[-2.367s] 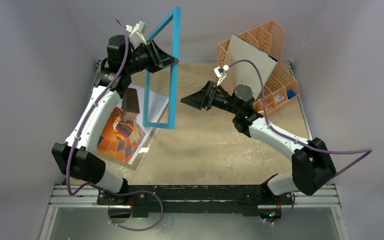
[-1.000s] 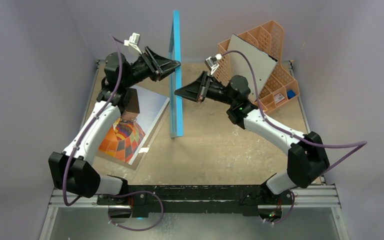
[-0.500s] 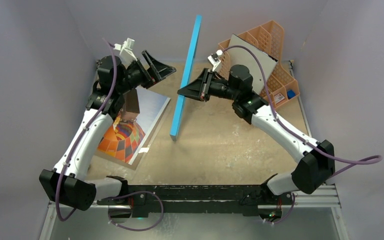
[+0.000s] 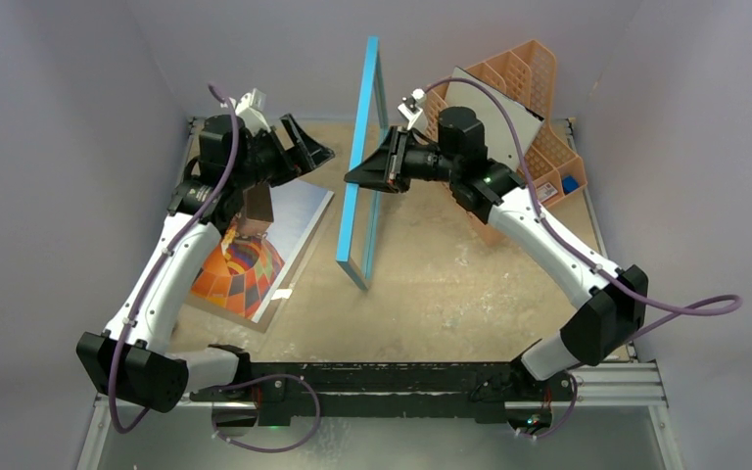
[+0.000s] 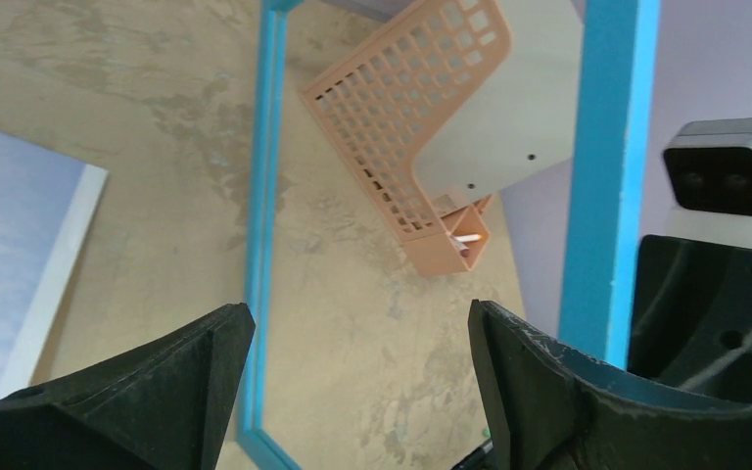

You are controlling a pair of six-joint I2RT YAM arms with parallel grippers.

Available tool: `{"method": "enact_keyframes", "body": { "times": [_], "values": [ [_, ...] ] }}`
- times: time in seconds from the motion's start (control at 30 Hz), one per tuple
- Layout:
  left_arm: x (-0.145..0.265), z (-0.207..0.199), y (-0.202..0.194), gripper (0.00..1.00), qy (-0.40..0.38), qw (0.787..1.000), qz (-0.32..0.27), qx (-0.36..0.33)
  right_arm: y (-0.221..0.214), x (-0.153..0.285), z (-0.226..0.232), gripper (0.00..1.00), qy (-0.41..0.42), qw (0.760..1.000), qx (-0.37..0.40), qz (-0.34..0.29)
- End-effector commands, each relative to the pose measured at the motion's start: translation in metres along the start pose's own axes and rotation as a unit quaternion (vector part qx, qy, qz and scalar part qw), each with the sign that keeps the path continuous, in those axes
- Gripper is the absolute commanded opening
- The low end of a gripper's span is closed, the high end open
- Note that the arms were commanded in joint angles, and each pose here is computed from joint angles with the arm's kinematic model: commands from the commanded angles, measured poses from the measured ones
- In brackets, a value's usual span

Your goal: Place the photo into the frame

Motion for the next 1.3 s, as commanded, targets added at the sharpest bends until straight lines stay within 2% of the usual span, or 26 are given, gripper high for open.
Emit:
{"method": "enact_keyframes", "body": {
  "times": [0.0, 0.37, 0.63, 0.93, 1.1, 1.27],
  "values": [
    [0.011, 0.004, 0.006, 0.85, 0.052, 0.997, -0.030, -0.043, 0.006, 0.006, 0.009, 0.00, -0.016, 0.999, 0.027, 0.002],
    [0.007, 0.042, -0.002, 0.85, 0.180, 0.980, -0.046, -0.068, 0.014, 0.004, -0.034, 0.00, -0.059, 0.995, -0.042, 0.063],
    [0.002, 0.050, -0.002, 0.84, 0.209, 0.974, -0.046, -0.077, 0.025, -0.031, -0.068, 0.00, -0.129, 0.990, -0.029, 0.045],
    [-0.003, 0.056, 0.021, 0.84, 0.277, 0.954, -0.083, -0.085, -0.011, -0.066, -0.096, 0.00, -0.191, 0.979, -0.040, 0.063],
    [-0.003, 0.070, 0.043, 0.84, 0.332, 0.932, -0.122, -0.081, -0.030, -0.086, -0.126, 0.00, -0.231, 0.969, -0.081, 0.043],
    [-0.001, 0.087, 0.064, 0.84, 0.355, 0.920, -0.151, -0.066, -0.048, -0.115, -0.147, 0.00, -0.254, 0.960, -0.115, 0.030]
  ]
}}
Point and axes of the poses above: each gripper's point midway between its finger pads, its own x axis back along the fingers, its own z axis along the line the jaws close on, y = z × x, the point moved 10 cm from there along x, back along the fingers, and after that the axes turned 4 degrees about x, right-handed, at the moved point
